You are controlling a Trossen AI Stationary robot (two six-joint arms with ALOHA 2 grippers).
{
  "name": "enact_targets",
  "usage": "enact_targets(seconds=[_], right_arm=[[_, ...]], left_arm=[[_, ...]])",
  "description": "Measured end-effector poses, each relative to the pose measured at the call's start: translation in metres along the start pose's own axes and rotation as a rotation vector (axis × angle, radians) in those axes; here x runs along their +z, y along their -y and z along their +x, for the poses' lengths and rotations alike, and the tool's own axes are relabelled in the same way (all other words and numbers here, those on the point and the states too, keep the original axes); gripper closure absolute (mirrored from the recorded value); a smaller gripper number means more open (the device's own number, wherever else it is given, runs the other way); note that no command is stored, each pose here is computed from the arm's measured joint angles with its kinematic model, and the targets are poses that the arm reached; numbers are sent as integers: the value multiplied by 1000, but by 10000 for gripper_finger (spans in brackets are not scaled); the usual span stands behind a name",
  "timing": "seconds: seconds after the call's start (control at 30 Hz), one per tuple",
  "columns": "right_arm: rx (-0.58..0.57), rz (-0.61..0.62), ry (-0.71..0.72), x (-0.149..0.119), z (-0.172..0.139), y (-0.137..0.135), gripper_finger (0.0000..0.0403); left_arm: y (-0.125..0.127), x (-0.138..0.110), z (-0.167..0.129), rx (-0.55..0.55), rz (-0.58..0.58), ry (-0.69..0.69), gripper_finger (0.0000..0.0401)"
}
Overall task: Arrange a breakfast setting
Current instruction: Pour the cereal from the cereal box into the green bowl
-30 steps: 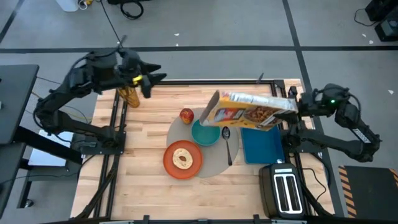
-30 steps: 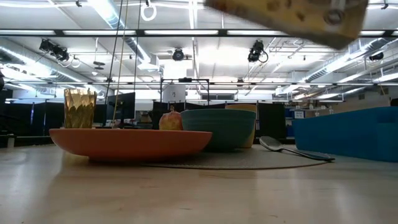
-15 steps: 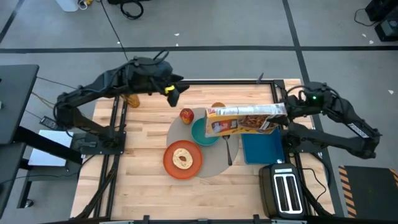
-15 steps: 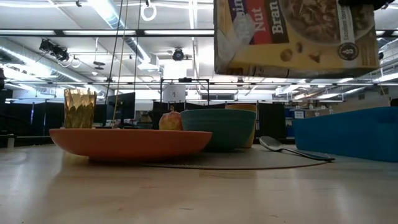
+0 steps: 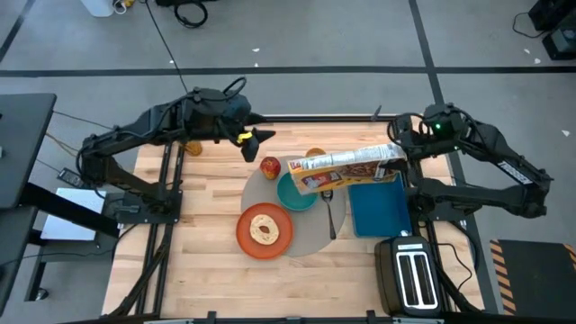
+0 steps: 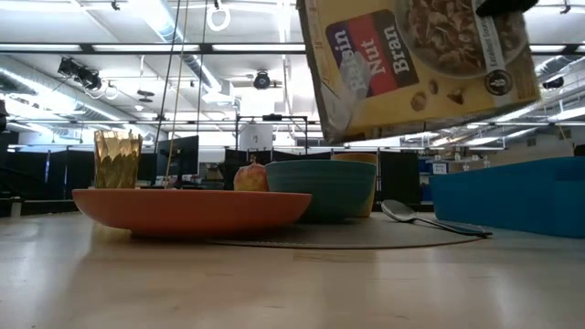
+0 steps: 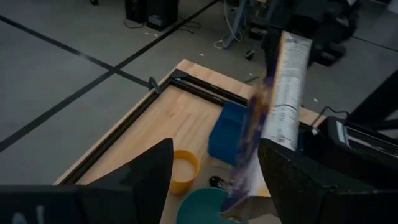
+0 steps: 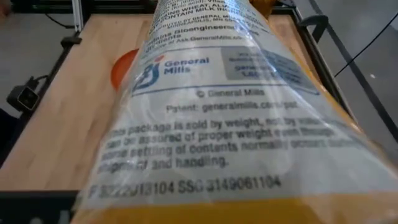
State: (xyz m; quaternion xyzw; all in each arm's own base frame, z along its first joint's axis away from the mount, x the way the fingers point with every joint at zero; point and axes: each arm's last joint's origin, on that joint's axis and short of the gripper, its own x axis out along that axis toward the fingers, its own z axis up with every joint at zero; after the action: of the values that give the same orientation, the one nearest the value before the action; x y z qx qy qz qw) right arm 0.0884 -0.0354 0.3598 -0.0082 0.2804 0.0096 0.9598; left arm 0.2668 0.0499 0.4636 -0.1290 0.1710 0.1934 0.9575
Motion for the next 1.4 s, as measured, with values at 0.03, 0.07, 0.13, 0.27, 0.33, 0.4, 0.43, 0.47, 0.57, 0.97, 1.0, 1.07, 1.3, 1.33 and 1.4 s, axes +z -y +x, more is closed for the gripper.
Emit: enact_targets(seconds=[0.03, 0.07, 0.13, 0.27, 0.33, 0.4, 0.43, 0.47, 0.57, 0.97, 1.0, 1.07, 1.3, 1.33, 1.4], right_arm=[[0, -13, -3, 4, 0, 1, 214], [-1, -26, -9, 7, 1, 3, 214], [-2, -41, -34, 12, 2, 5, 214], [-2, -93, -58, 25, 5, 10, 214], [6, -107, -87, 30, 8, 11, 214], [15, -124, -91, 36, 10, 12, 214], [18, -130, -92, 39, 10, 12, 214], [27, -134, -99, 42, 12, 12, 214], [36, -148, -136, 46, 16, 12, 214], [34, -224, -222, 69, 29, 11, 214], [34, -227, -227, 71, 29, 11, 214], [28, -238, -251, 74, 32, 11, 214], [61, -261, -292, 86, 45, 8, 214], [64, -263, -289, 89, 46, 7, 214], [51, -275, -293, 94, 48, 5, 214]], left_arm=[[2, -1, 0, -7, 5, -1, 159], [4, -1, -1, -13, 6, -2, 159], [6, -2, -1, -23, 4, -4, 159], [7, 0, -7, -32, -11, 8, 159], [5, 0, -14, -32, -23, 13, 159], [5, 1, -16, -31, -25, 14, 159], [4, 1, -19, -32, -27, 18, 159], [3, 0, -21, -31, -26, 13, 159], [3, 2, -27, -34, -23, 31, 159], [-4, 4, -31, -9, 16, 35, 159], [-5, 4, -31, -5, 15, 34, 159], [-6, 4, -30, 1, 12, 35, 159], [-9, 5, -30, 12, 37, 37, 159], [-9, 5, -30, 12, 46, 37, 159], [-9, 5, -30, 12, 56, 37, 159]])
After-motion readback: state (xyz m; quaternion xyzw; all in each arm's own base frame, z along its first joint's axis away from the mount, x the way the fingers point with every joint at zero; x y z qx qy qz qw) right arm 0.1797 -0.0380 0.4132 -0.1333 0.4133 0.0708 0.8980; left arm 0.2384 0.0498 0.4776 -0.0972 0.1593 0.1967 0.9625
